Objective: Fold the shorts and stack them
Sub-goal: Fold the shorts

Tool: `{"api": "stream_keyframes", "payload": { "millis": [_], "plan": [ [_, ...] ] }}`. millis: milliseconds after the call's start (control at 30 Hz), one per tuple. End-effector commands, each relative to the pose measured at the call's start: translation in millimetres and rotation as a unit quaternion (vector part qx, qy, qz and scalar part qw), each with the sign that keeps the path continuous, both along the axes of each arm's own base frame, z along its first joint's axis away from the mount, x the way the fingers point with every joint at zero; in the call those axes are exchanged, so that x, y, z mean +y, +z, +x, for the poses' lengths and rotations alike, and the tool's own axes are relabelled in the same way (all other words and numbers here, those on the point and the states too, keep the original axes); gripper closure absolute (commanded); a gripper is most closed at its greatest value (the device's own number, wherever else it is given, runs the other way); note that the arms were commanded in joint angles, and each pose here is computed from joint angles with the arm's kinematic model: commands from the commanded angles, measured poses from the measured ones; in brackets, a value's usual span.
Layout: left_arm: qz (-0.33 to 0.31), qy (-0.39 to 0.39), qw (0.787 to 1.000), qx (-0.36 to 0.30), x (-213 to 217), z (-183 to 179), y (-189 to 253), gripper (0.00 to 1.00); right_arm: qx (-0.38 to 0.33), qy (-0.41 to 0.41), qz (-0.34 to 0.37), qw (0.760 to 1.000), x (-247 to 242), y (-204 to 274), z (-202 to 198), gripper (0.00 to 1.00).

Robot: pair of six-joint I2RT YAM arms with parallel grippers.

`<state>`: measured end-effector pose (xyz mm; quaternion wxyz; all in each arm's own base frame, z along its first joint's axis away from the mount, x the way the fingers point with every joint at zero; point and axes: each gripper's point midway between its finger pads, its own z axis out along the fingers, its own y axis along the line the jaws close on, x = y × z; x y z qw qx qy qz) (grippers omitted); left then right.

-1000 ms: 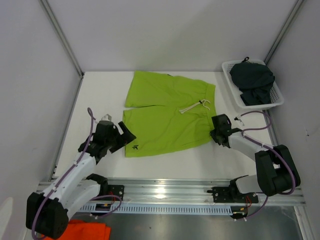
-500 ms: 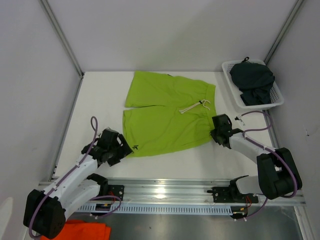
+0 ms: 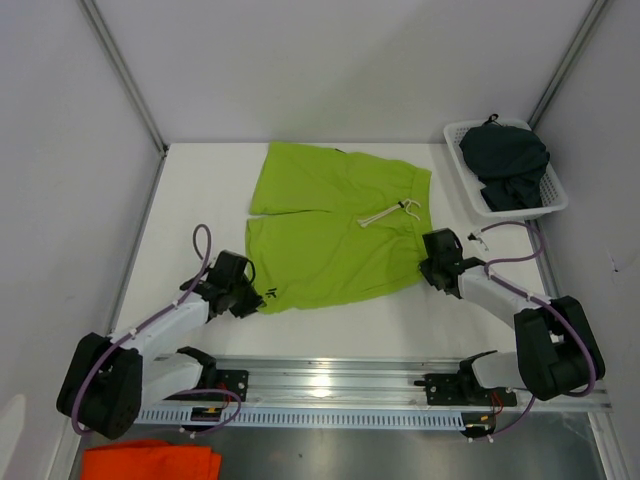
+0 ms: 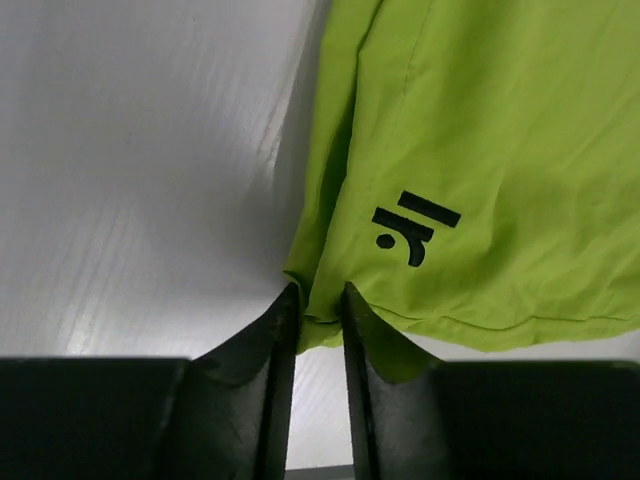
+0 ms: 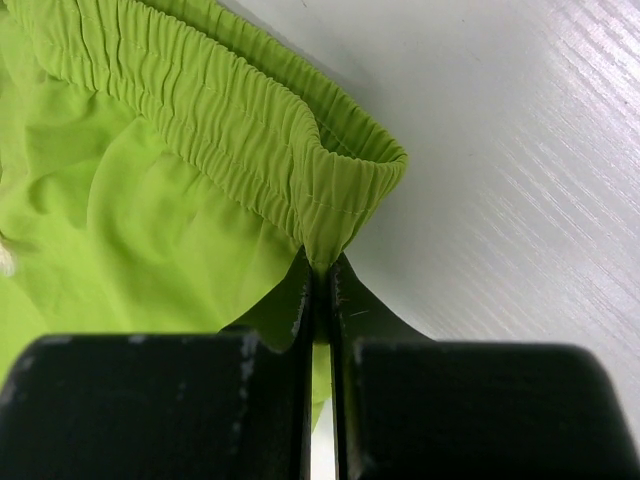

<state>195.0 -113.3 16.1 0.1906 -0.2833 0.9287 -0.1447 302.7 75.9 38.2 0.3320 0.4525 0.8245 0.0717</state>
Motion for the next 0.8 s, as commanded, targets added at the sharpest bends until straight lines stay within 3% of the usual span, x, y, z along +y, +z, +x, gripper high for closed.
{"api": "stream_keyframes", "payload": {
  "millis": [0, 67, 100, 467, 633, 667, 733, 767],
  "plan": [
    [0.013, 0.010, 1.000, 0.004, 4.5, -1.2, -9.9, 0.77, -0.005, -0.012, -0.009, 1.000, -3.9, 2.4, -4.8, 1.00],
    [0.018, 0.013, 1.000, 0.001, 6.9, -1.2, -7.8, 0.99, -0.004, -0.011, -0.011, 1.000, -3.7, 4.9, -6.7, 1.00],
    [0.020, 0.014, 1.000, -0.001, 7.9, -0.8, -5.7, 1.00, 0.002, -0.007, -0.014, 1.000, -4.0, 4.9, -10.1, 1.00],
    [-0.014, 0.009, 0.998, -0.058, 12.2, -22.0, 44.2, 1.00, 0.058, 0.045, -0.028, 0.997, -4.9, 13.9, -74.6, 1.00],
    [-0.024, 0.014, 0.991, -0.128, 18.0, -18.9, 101.5, 1.00, 0.053, 0.057, -0.016, 0.997, -6.9, 21.5, -100.5, 1.00],
    [-0.027, 0.010, 0.987, -0.157, 17.2, -11.6, 130.1, 1.00, 0.049, 0.056, -0.015, 0.997, -7.9, 24.8, -102.1, 1.00],
    [-0.009, 0.010, 0.989, -0.148, 20.9, -10.4, 136.6, 1.00, 0.051, 0.059, -0.017, 0.997, -10.5, 29.9, -110.3, 1.00],
    [-0.016, 0.007, 0.985, -0.172, 18.7, -3.4, 161.8, 1.00, 0.053, 0.060, -0.019, 0.997, -11.9, 34.7, -113.1, 1.00]
  ]
}}
